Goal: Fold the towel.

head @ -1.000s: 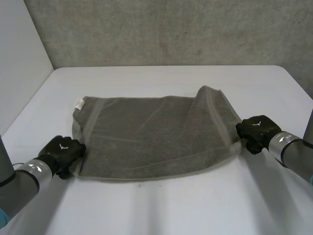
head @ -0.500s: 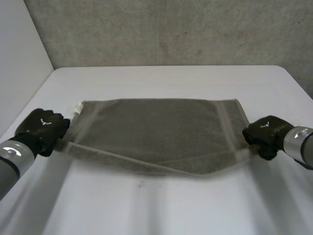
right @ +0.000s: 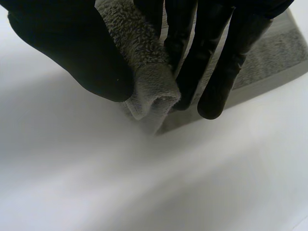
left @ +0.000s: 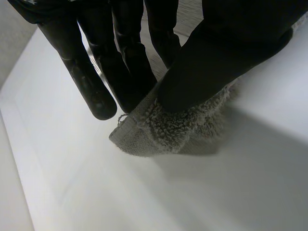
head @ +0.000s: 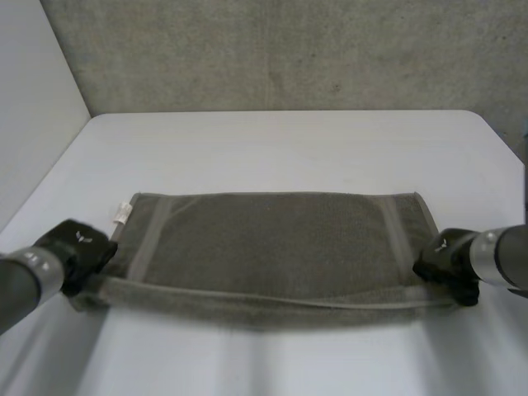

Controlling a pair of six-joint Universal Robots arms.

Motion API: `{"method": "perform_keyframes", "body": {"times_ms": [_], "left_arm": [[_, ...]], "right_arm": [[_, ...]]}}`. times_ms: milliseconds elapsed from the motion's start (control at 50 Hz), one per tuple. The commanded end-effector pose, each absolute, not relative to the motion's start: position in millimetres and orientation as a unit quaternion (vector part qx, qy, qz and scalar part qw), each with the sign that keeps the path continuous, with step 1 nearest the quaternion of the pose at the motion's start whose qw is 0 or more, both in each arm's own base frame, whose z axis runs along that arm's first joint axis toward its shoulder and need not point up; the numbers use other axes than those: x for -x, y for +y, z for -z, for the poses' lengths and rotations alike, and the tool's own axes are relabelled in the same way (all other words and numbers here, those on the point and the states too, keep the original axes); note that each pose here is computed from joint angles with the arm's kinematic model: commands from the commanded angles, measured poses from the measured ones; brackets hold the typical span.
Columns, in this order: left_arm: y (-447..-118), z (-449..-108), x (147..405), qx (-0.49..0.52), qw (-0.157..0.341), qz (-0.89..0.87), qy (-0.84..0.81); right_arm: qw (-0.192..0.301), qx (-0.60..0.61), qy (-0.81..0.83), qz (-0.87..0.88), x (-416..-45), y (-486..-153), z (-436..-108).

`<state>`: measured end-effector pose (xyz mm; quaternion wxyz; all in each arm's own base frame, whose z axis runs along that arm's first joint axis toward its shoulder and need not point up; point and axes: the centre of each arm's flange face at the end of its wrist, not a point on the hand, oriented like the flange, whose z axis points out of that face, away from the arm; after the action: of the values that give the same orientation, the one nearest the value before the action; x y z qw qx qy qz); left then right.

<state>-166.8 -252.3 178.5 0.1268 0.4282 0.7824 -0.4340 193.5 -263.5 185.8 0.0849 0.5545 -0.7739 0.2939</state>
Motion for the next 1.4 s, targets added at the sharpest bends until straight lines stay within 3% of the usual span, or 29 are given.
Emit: {"method": "perform_keyframes", "body": {"times_ms": [20, 120, 160, 180, 200, 220, 260, 320, 360, 440, 480, 500, 540, 560, 580, 600, 620, 640, 680, 740, 780, 840, 980, 1080, 1180, 1260, 1400], "left_arm": [[-305, -188, 192, -0.433, 0.132, 0.488, 0.747], [-345, -229, 214, -0.412, 0.142, 0.572, 0.694], [-373, -288, 230, -0.355, 0.157, 0.67, 0.633], [-373, -288, 230, -0.354, 0.157, 0.67, 0.633], [-384, -322, 233, -0.307, 0.161, 0.721, 0.6], [-384, -322, 233, -0.307, 0.161, 0.721, 0.6], [-396, -383, 231, -0.207, 0.156, 0.808, 0.529], [-400, -413, 225, -0.139, 0.129, 0.856, 0.481], [-400, -414, 226, -0.125, 0.11, 0.865, 0.474], [-402, -399, 225, -0.114, 0.081, 0.859, 0.492], [-404, -366, 226, -0.124, 0.066, 0.833, 0.535], [-404, -366, 226, -0.124, 0.066, 0.833, 0.535], [-403, -347, 226, -0.135, 0.061, 0.817, 0.557], [-400, -317, 226, -0.156, 0.055, 0.791, 0.589], [-396, -290, 225, -0.174, 0.048, 0.764, 0.619], [-396, -289, 225, -0.174, 0.048, 0.764, 0.619], [-389, -261, 223, -0.189, 0.042, 0.736, 0.648], [-389, -261, 223, -0.189, 0.042, 0.736, 0.648], [-371, -215, 221, -0.211, 0.031, 0.689, 0.693], [-364, -199, 219, -0.217, 0.028, 0.673, 0.706], [-348, -171, 217, -0.227, 0.024, 0.649, 0.725], [-333, -152, 214, -0.24, 0.026, 0.627, 0.741], [-298, -147, 202, -0.292, 0.066, 0.59, 0.75], [-245, -158, 174, -0.365, 0.119, 0.499, 0.777], [-204, -172, 161, -0.403, 0.118, 0.413, 0.808], [-200, -184, 162, -0.406, 0.114, 0.415, 0.806], [-242, -195, 170, -0.395, 0.136, 0.489, 0.766]], "right_arm": [[0.114, -0.521, -0.765, -0.362, -208, -303, -195], [0.137, -0.438, -0.726, -0.511, -221, -350, -243], [0.149, -0.369, -0.662, -0.635, -229, -377, -296], [0.149, -0.369, -0.662, -0.635, -229, -378, -296], [0.15, -0.331, -0.62, -0.695, -231, -387, -323], [0.15, -0.33, -0.62, -0.696, -231, -387, -324], [0.14, -0.261, -0.528, -0.796, -233, -390, -375], [0.135, -0.226, -0.476, -0.839, -231, -387, -396], [0.136, -0.228, -0.478, -0.837, -231, -386, -392], [0.13, -0.241, -0.504, -0.819, -232, -385, -372], [0.12, -0.261, -0.54, -0.791, -233, -383, -346], [0.12, -0.261, -0.541, -0.791, -233, -383, -346], [0.104, -0.29, -0.584, -0.751, -235, -381, -314], [0.104, -0.29, -0.584, -0.751, -235, -381, -314], [0.092, -0.308, -0.609, -0.725, -236, -379, -294], [0.092, -0.308, -0.609, -0.725, -236, -379, -294], [0.082, -0.328, -0.63, -0.699, -237, -376, -276], [0.072, -0.346, -0.649, -0.673, -238, -372, -258], [0.064, -0.363, -0.666, -0.649, -239, -369, -239], [0.056, -0.381, -0.68, -0.624, -239, -365, -220], [0.048, -0.413, -0.704, -0.575, -238, -357, -180], [0.054, -0.435, -0.718, -0.541, -234, -348, -159], [0.049, -0.459, -0.746, -0.48, -224, -315, -162], [0.043, -0.492, -0.793, -0.358, -194, -264, -170], [0.029, -0.555, -0.796, -0.241, -171, -225, -169], [0.037, -0.568, -0.785, -0.245, -171, -225, -169], [0.066, -0.512, -0.795, -0.319, -175, -266, -173]]}}
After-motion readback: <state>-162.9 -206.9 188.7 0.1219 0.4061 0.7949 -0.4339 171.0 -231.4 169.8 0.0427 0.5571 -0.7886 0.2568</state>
